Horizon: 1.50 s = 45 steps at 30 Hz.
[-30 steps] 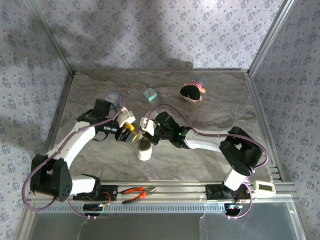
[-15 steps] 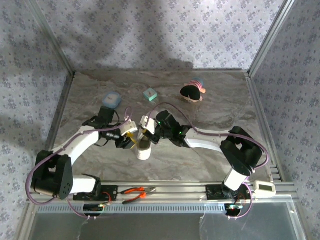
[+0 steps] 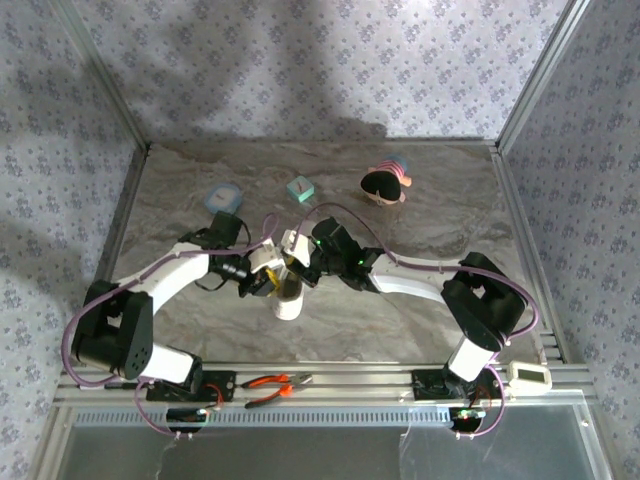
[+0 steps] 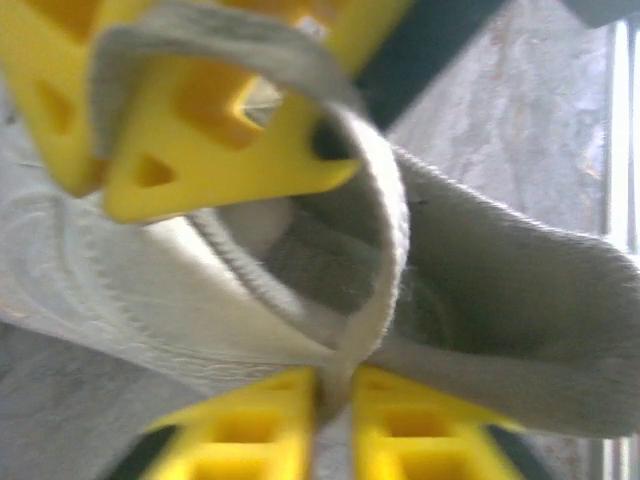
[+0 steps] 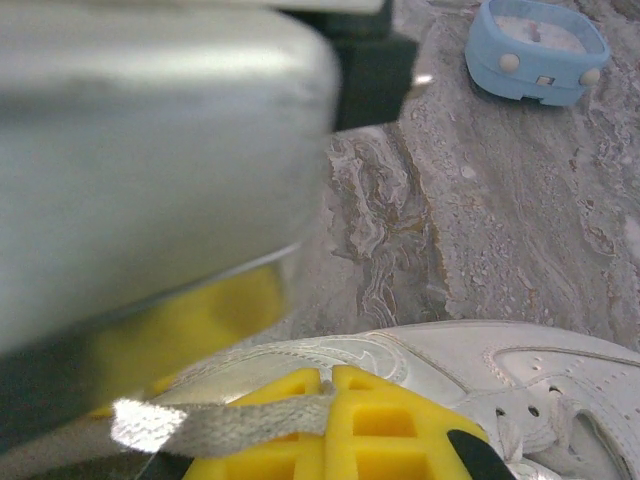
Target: Tie the shoes
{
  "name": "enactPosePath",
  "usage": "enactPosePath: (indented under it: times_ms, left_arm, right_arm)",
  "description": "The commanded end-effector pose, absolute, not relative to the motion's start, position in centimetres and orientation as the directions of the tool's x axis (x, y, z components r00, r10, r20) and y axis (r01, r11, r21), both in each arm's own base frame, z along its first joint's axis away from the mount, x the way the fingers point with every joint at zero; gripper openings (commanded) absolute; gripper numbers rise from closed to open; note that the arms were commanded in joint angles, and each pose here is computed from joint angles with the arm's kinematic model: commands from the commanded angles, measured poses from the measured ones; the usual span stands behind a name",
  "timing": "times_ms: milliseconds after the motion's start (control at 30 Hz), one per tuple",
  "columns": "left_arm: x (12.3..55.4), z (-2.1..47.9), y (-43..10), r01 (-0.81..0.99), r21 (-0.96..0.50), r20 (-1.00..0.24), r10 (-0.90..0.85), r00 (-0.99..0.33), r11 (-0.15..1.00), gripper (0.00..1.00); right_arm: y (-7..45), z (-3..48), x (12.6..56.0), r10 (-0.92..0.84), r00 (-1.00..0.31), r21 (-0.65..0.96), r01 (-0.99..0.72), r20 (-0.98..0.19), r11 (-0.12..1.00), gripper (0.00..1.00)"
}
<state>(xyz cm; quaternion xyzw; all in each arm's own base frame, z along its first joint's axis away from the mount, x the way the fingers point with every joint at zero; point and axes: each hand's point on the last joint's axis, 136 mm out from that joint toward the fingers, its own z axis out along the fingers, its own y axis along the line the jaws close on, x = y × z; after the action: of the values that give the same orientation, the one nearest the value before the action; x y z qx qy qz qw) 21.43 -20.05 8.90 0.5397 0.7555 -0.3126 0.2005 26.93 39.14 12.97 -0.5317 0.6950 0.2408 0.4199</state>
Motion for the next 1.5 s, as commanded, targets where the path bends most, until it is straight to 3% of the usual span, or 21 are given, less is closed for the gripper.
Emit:
enactPosePath:
  times_ms: [0, 300, 367, 467, 567, 867, 1133, 1300, 1467]
  left_arm:
    - [22.8, 9.8, -20.5, 0.96, -0.186, -0.668, 0.689, -0.279, 0.209, 0.0]
    - [23.1, 15.3, -18.5, 0.945, -0.093, -0.728, 0.627, -0.279, 0.312, 0.0]
    - [23.5, 16.5, -18.5, 0.941, -0.065, -0.746, 0.61, -0.266, 0.331, 0.0]
    - [24.5, 18.3, -18.7, 0.932, -0.038, -0.773, 0.58, -0.256, 0.361, 0.0]
    - [25.1, 19.4, -19.2, 0.929, -0.045, -0.79, 0.556, -0.258, 0.366, 0.0]
    - [25.8, 20.4, -20.2, 0.941, -0.045, -0.806, 0.544, -0.233, 0.335, 0.0]
    - [25.5, 22.2, -20.8, 0.957, 0.003, -0.835, 0.528, -0.157, 0.289, 0.0]
    - [25.8, 22.7, -21.4, 0.963, 0.008, -0.845, 0.517, -0.137, 0.268, 0.0]
    - [25.9, 23.1, -22.1, 0.97, 0.009, -0.85, 0.513, -0.121, 0.245, 0.0]
  right_arm:
    - [39.0, 12.7, 27.2, -0.556, -0.108, -0.095, -0.941, -0.824, 0.324, 0.0]
    - [38.7, 12.4, 27.2, -0.567, -0.129, -0.081, -0.94, -0.813, 0.331, 0.0]
    - [38.6, 12.5, 27.3, -0.566, -0.138, -0.075, -0.939, -0.813, 0.336, 0.09]
    - [38.5, 13.4, 27.3, -0.543, -0.173, -0.034, -0.936, -0.822, 0.35, 0.37]
    - [38.1, 15.0, 27.1, -0.492, -0.221, 0.032, -0.931, -0.842, 0.363, 0.47]
    - [36.0, 18.9, 26.7, -0.416, -0.229, 0.045, -0.912, -0.88, 0.407, 0.5]
    - [37.6, 21.1, 27.8, -0.392, -0.218, 0.057, -0.922, -0.894, 0.383, 0.49]
    - [35.0, 21.2, 29.6, -0.352, -0.323, 0.083, -0.829, -0.878, 0.552, 0.48]
    - [26.9, 18.1, 31.8, -0.301, -0.583, 0.08, -0.538, -0.754, 0.839, 0.5]
